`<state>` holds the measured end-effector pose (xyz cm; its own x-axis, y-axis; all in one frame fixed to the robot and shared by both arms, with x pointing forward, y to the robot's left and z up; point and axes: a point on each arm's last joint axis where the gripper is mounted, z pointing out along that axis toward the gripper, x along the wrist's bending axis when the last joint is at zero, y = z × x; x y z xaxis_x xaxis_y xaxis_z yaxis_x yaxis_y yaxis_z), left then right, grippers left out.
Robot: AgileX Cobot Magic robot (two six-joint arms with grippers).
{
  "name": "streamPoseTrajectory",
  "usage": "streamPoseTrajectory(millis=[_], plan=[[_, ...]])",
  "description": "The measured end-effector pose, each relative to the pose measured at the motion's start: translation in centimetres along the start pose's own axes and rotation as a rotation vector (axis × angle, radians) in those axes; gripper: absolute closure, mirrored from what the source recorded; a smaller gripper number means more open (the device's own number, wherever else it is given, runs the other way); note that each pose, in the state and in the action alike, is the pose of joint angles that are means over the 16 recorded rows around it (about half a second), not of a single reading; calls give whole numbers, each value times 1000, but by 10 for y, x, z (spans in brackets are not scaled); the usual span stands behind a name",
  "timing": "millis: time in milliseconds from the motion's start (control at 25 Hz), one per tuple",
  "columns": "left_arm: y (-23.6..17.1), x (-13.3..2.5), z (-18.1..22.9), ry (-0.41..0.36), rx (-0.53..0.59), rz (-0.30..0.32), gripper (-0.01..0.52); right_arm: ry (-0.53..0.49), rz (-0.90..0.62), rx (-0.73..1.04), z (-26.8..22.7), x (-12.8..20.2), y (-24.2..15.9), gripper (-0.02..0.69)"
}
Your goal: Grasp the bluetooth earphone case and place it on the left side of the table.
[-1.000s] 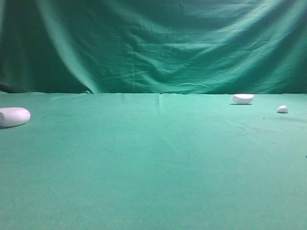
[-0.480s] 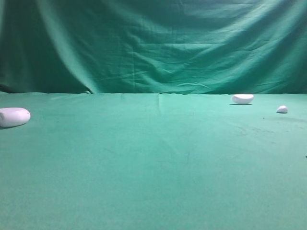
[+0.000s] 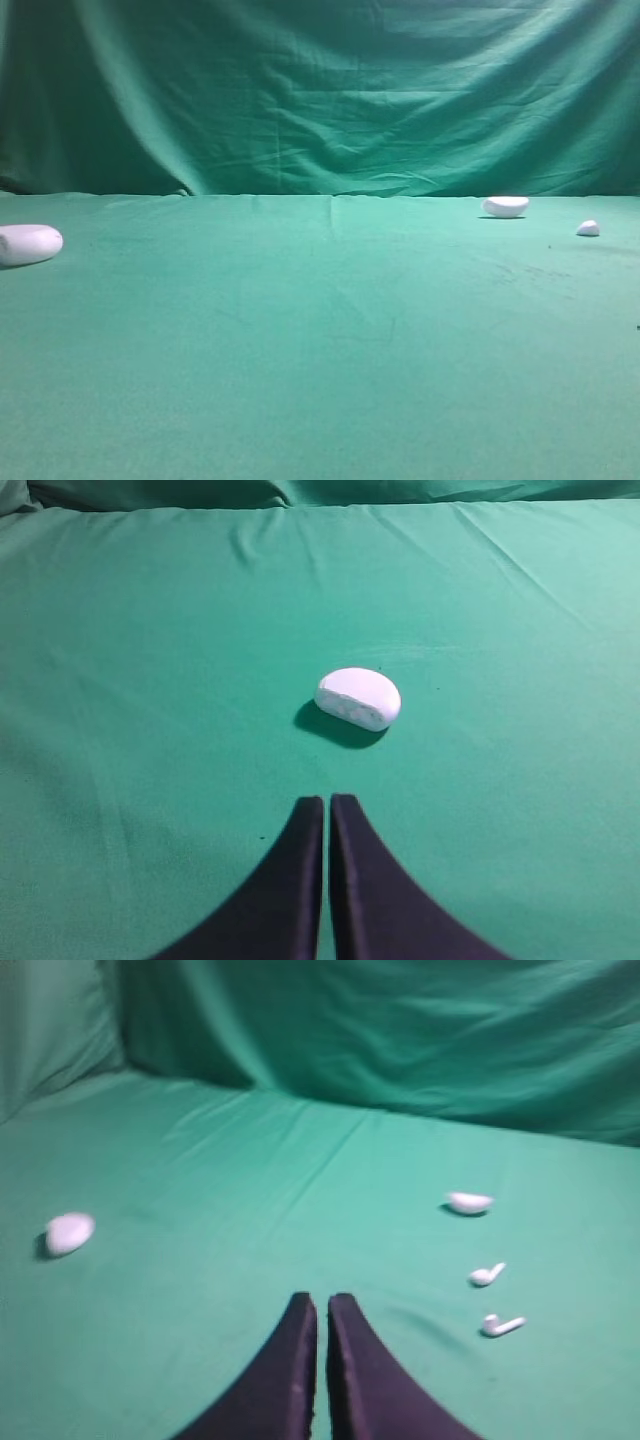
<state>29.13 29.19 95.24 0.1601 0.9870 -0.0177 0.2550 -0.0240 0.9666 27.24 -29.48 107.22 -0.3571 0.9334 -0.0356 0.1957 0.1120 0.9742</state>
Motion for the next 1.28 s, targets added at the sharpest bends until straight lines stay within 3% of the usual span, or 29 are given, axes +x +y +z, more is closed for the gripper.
streamPoseTrajectory(millis=[560, 1280], plan=[[0, 0, 0, 0, 0, 0, 514, -284, 125, -19, 39, -5, -97, 665], [0, 0, 0, 0, 0, 0, 514, -359, 173, 67, 43, -8, -119, 665]])
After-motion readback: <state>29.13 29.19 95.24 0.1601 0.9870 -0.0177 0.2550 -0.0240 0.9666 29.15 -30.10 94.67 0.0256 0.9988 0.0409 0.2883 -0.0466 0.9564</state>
